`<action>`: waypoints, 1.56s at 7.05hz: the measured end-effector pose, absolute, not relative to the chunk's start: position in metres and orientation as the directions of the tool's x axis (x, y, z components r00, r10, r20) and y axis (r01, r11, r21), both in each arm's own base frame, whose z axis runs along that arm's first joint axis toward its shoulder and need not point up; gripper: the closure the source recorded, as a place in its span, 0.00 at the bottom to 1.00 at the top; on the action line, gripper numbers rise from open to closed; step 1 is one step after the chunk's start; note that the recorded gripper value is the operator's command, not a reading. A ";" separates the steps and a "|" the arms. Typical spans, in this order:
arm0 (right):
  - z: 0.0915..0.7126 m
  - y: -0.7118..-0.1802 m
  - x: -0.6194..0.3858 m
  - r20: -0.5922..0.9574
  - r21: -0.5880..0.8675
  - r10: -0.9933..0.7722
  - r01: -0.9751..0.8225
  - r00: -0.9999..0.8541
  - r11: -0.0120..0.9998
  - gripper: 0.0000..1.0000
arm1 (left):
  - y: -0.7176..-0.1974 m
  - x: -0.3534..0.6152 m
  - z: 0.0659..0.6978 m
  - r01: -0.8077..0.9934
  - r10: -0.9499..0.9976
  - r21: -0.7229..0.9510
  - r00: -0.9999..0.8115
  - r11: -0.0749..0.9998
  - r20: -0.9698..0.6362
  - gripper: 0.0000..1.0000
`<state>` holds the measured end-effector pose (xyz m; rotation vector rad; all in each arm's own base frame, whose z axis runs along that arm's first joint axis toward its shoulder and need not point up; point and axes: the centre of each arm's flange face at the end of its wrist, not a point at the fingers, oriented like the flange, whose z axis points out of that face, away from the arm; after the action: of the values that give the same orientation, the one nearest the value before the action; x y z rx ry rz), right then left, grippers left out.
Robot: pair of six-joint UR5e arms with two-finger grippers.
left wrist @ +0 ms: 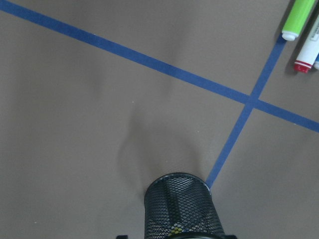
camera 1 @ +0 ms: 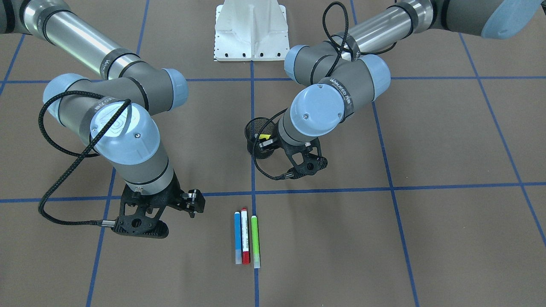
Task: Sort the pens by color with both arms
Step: 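Lower the left gripper into the cup and close on the yellow highlighter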
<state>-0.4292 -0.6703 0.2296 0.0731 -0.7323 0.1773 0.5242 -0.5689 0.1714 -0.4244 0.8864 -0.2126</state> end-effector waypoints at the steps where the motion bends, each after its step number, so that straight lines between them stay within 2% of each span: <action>1: 0.230 -0.670 -0.429 0.670 0.005 0.135 -0.186 0.730 0.983 0.00 | -0.567 0.526 0.171 0.002 -0.348 -0.442 0.619 0.897 -0.704 0.46; 3: 0.231 -0.671 -0.429 0.669 0.006 0.131 -0.182 0.731 0.983 0.00 | -0.559 0.534 0.170 -0.008 -0.340 -0.440 0.624 0.898 -0.704 0.47; 6: 0.236 -0.671 -0.428 0.666 0.003 0.133 -0.181 0.734 0.983 0.00 | -0.553 0.540 0.168 -0.017 -0.334 -0.440 0.626 0.898 -0.704 0.56; 9: 0.239 -0.671 -0.428 0.663 0.005 0.129 -0.176 0.737 0.984 0.00 | -0.551 0.540 0.168 -0.015 -0.336 -0.443 0.628 0.897 -0.702 0.57; 11: 0.243 -0.670 -0.428 0.660 0.003 0.128 -0.174 0.740 0.985 0.00 | -0.551 0.540 0.169 -0.012 -0.339 -0.445 0.630 0.895 -0.699 0.78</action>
<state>-0.4283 -0.6699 0.2431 0.0663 -0.7190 0.1660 0.5405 -0.5513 0.1693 -0.4355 0.8757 -0.1944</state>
